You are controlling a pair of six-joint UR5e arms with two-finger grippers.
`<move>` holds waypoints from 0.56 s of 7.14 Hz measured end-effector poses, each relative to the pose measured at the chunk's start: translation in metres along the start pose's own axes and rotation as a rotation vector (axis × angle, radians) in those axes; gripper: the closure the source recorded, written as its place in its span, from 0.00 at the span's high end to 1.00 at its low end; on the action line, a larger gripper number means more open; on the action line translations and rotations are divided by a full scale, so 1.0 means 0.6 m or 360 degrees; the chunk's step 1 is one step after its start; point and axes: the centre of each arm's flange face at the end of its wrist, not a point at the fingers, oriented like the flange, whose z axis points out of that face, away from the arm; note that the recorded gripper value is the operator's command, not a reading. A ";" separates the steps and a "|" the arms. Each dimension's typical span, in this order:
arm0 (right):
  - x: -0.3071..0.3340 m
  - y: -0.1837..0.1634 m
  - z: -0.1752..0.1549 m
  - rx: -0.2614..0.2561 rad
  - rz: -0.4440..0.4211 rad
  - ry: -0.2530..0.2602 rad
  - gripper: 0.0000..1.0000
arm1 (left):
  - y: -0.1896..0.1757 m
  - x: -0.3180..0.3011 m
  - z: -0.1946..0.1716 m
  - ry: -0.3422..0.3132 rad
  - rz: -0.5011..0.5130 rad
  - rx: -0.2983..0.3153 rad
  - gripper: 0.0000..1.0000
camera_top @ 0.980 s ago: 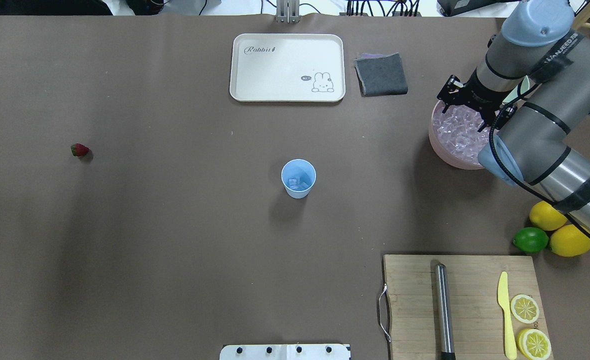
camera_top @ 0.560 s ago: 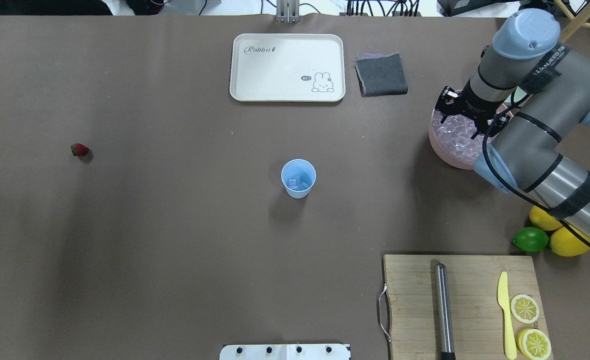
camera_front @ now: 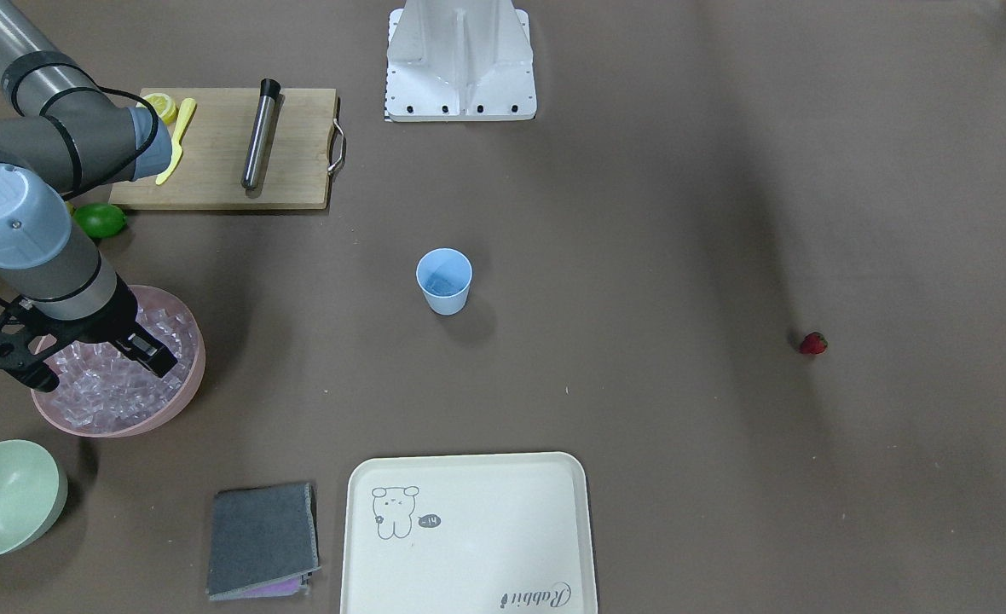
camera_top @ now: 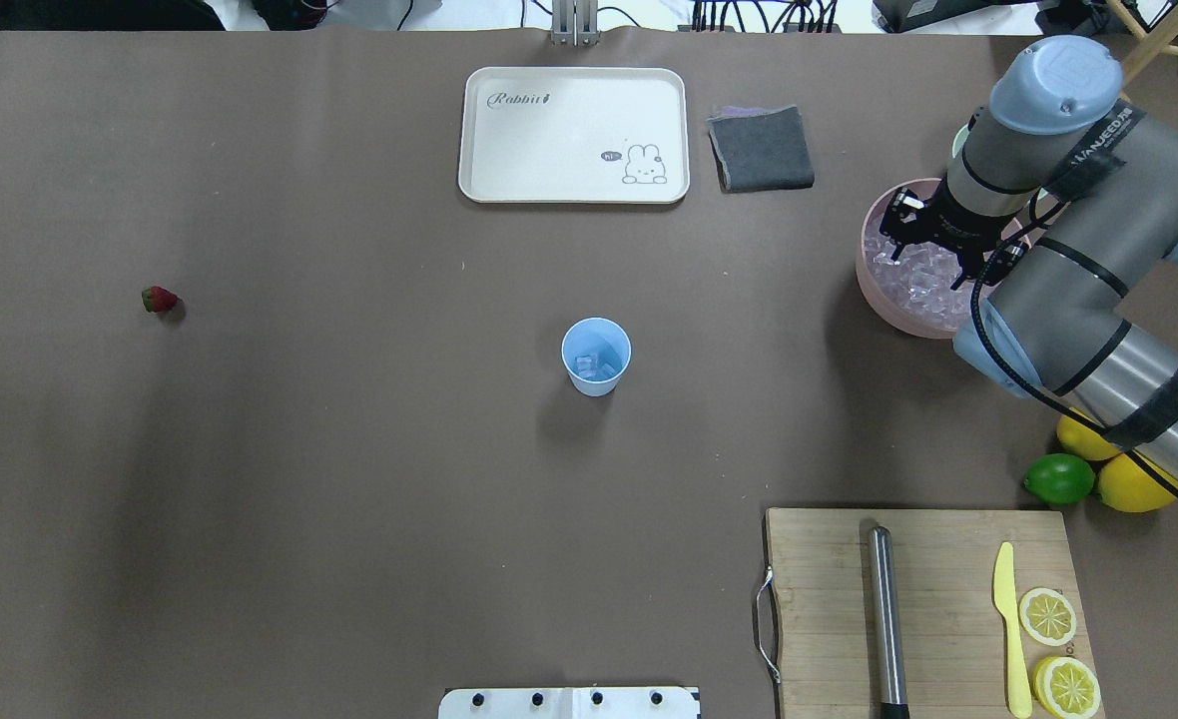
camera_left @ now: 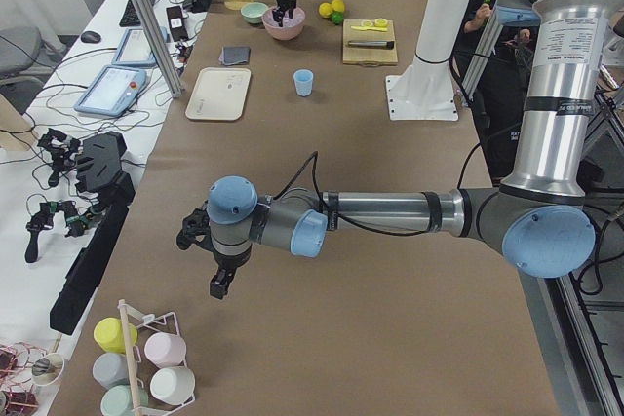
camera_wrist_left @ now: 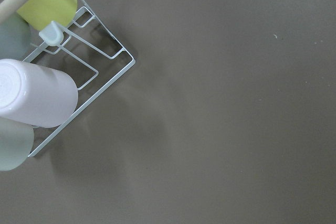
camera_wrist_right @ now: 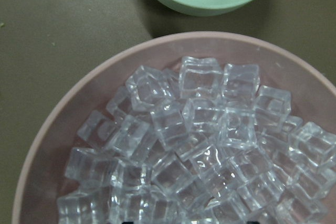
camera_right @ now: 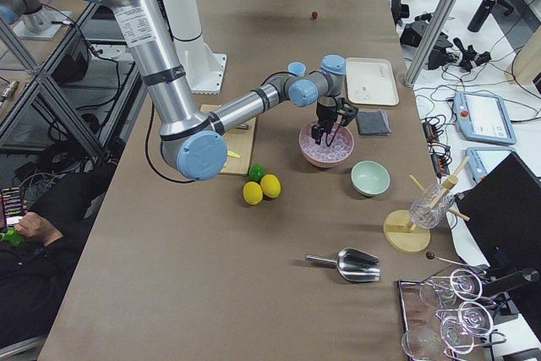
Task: Put ice and strawberries in cup
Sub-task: 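Lower the right gripper into the ice and grasp a cube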
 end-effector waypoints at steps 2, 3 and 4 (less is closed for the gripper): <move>0.001 0.003 0.004 0.0008 -0.0006 0.0007 0.58 | 0.000 0.000 0.002 0.0001 0.0000 -0.0003 0.98; 0.001 0.005 0.005 0.0008 -0.0010 0.0008 0.58 | -0.003 0.000 0.002 0.0001 0.0002 -0.0002 0.98; 0.000 0.009 0.006 0.0008 -0.0012 0.0008 0.58 | -0.008 0.000 0.002 0.0001 0.0004 -0.0001 0.98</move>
